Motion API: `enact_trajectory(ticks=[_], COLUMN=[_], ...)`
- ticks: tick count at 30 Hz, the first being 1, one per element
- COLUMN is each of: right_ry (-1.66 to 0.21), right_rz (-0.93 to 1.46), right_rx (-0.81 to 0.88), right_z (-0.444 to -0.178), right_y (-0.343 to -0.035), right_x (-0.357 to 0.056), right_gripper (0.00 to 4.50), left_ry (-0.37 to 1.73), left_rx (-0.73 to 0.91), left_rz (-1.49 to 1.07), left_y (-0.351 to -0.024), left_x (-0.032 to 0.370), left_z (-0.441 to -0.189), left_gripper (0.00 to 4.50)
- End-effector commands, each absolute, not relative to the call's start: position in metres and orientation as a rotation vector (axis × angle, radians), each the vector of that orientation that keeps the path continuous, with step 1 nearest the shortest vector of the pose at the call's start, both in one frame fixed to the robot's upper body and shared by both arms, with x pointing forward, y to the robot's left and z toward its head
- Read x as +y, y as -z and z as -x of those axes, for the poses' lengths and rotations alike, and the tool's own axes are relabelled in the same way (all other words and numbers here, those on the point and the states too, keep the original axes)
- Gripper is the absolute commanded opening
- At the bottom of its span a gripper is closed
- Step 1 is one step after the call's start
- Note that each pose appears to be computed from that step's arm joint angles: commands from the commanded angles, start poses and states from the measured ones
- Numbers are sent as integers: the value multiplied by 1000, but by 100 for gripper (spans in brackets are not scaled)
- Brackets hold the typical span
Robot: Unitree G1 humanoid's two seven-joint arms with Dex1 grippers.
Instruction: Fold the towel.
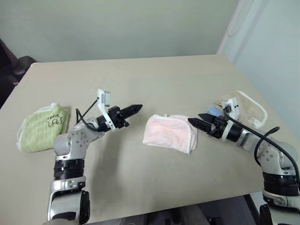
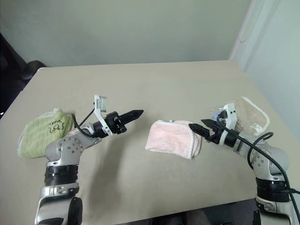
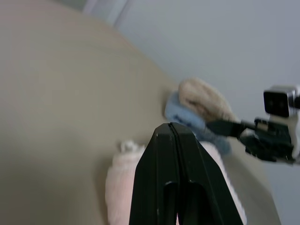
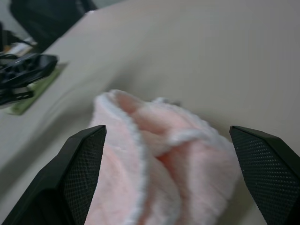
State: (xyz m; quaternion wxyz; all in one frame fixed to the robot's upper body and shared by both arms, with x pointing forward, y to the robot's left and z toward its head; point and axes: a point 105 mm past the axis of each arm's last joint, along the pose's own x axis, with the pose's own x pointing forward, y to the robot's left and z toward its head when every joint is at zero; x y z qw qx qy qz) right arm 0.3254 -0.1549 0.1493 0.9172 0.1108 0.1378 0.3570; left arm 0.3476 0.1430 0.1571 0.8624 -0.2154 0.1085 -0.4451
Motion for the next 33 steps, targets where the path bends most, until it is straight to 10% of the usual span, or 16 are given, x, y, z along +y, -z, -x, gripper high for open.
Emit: enact_trajectory(ticks=[1,13,33], right_ry=[-750,-742,-679], right_rz=[-187,-181,-182], right_rx=[223,176,134], right_z=[-328,-335,-337], right_y=[-166,-171,-174], right_x=[-152,-149,-156], right_gripper=[450,450,450], left_ry=[945,999,1175], left_rx=[344,599,774], left_rz=[474,516,634], left_y=[-148,-120,-111], left_x=[141,128,52], left_z=[-344,-345,-335], left_gripper=[38,448,448])
